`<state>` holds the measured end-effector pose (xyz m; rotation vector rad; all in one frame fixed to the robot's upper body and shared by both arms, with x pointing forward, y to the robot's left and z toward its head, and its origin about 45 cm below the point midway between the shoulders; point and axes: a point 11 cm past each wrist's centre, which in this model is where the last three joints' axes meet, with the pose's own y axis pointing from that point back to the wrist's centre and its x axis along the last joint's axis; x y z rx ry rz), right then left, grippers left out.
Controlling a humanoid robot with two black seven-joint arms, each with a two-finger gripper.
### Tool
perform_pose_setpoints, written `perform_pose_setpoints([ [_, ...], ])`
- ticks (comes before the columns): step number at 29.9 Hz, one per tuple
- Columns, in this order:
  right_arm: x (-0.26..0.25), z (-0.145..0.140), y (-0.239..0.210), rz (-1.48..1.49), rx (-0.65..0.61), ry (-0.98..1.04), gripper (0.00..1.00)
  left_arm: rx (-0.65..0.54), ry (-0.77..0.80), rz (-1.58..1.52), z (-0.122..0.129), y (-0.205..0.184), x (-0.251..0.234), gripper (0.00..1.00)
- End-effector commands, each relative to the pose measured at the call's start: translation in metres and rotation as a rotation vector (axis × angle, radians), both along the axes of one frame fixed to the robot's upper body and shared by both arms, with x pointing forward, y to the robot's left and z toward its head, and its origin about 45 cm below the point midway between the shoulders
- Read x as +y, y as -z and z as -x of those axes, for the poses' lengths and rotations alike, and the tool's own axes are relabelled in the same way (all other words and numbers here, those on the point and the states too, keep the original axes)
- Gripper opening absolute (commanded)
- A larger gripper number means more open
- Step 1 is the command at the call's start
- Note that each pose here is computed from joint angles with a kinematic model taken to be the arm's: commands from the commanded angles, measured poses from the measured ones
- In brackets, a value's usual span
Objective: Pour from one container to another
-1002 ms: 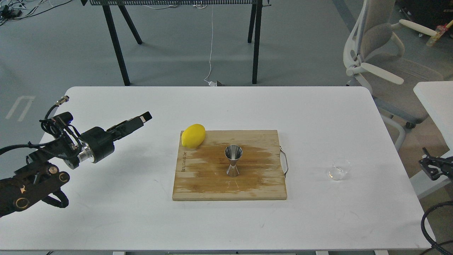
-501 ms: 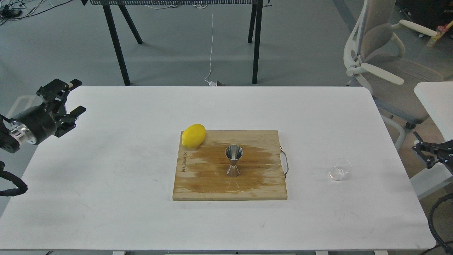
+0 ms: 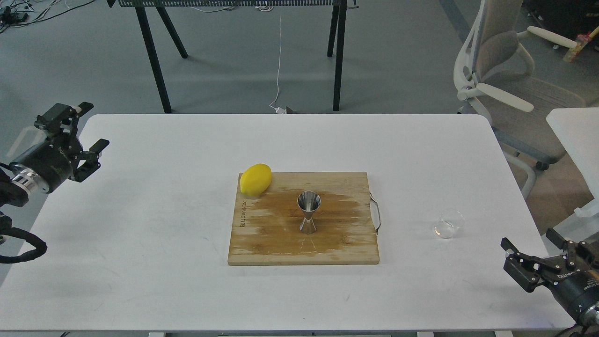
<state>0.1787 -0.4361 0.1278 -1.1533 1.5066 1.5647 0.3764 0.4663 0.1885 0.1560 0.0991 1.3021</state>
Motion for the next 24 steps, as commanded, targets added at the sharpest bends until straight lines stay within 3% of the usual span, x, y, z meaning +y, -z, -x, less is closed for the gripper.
perform_pose_setpoints([
  [1, 0.004, 0.004, 0.005, -0.011, 0.013, -0.003, 0.99, 0.007, -0.010, -0.003, 0.002, 0.003, 0.003, 0.99],
  [10, 0.027, -0.028, -0.002, -0.029, -0.069, -0.057, 0.99, 0.025, -0.024, 0.011, 0.002, 0.016, -0.002, 0.99],
  [24, 0.059, -0.035, 0.039, -0.032, 0.166, -0.070, 0.99, 0.044, -0.056, 0.001, 0.005, 0.025, 0.006, 0.99],
])
